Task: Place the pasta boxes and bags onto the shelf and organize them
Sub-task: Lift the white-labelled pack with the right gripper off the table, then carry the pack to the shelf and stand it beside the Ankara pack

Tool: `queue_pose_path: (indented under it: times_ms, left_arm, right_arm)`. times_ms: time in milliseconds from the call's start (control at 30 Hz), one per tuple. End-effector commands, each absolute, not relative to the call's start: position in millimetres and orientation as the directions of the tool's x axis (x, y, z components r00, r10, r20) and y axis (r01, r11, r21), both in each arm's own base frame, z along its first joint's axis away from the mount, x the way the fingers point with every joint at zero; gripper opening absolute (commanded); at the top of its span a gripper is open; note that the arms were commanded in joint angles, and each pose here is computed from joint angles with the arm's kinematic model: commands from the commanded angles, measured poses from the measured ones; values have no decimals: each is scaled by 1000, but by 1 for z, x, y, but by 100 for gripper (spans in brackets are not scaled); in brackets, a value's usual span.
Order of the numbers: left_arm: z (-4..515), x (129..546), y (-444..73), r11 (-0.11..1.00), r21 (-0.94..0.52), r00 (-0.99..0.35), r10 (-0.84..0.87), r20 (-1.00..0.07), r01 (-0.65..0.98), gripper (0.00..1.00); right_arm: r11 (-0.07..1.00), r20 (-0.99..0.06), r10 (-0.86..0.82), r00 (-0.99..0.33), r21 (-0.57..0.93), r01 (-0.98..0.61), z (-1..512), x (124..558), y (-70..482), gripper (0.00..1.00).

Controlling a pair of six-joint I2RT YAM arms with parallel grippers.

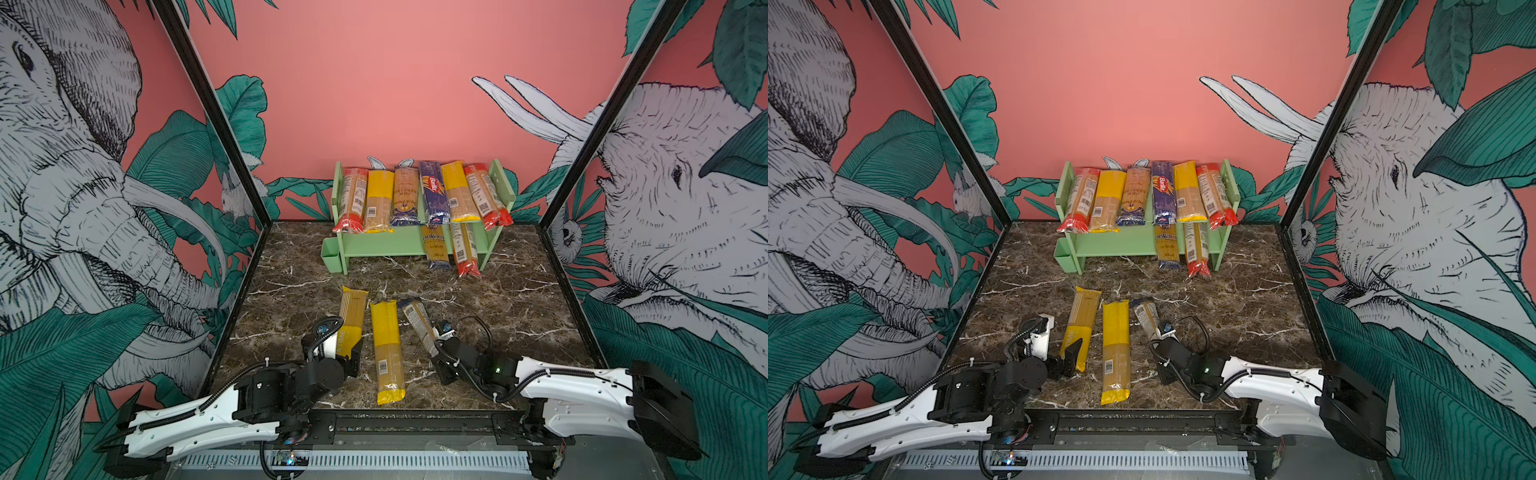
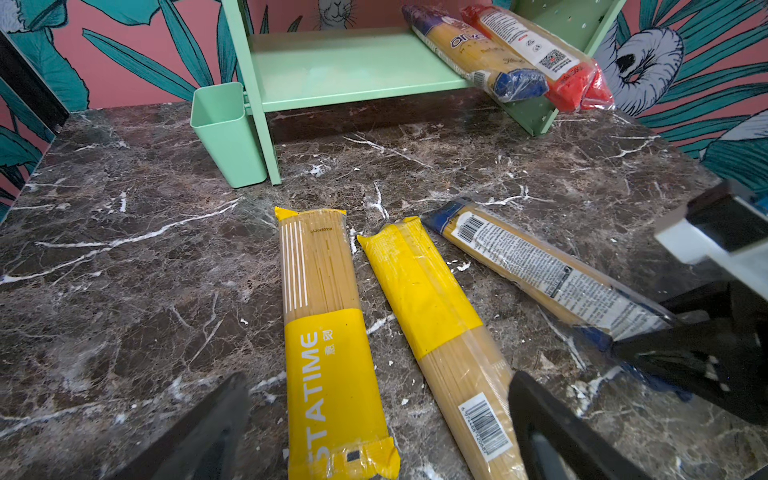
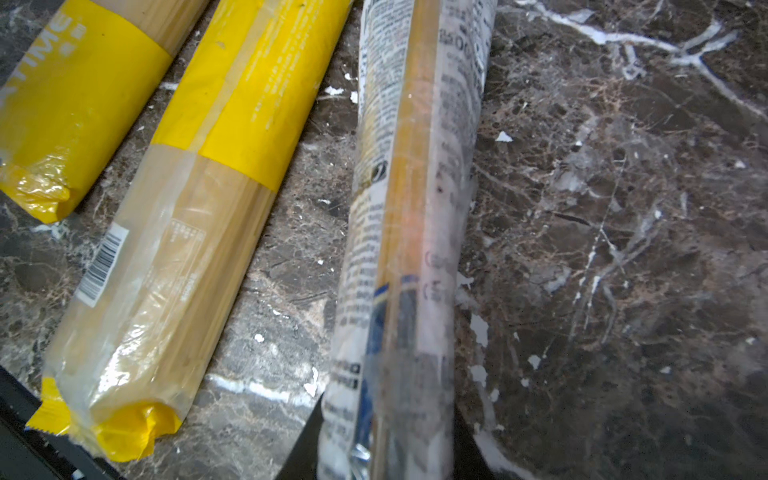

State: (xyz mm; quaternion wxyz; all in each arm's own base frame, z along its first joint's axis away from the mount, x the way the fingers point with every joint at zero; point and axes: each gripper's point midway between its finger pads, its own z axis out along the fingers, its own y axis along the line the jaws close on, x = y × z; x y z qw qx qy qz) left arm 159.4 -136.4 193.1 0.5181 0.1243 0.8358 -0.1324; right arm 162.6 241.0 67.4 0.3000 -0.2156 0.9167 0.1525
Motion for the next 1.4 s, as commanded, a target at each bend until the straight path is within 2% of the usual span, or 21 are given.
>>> queue_pose_path:
  times_ms: [0, 267, 500, 633, 833, 1367]
  left_arm:
    - [200, 161, -129, 943, -84, -412, 60, -909, 323, 98]
    - [203, 162, -120, 946, -89, -401, 46, -915, 311, 98]
    - [204, 162, -115, 948, -97, -390, 31, -920, 304, 98]
    - [206, 162, -113, 948, -96, -382, 28, -924, 303, 98]
    - [212, 163, -112, 948, -90, -369, 31, -929, 305, 98]
    - [226, 163, -101, 952, -58, -339, 51, -939, 302, 98]
  right_arm:
    - [820, -760, -197, -619, 218, -529, 136, 184, 273, 0]
    - [786, -806, -170, -567, 236, -572, 185, 186, 284, 0]
    - [805, -854, -171, -492, 168, -570, 226, 200, 284, 0]
    - [850, -889, -150, -433, 107, -516, 246, 223, 289, 0]
    - [897, -922, -88, -378, 93, -433, 272, 266, 312, 0]
    - [949, -933, -13, -359, 101, -298, 280, 390, 336, 0]
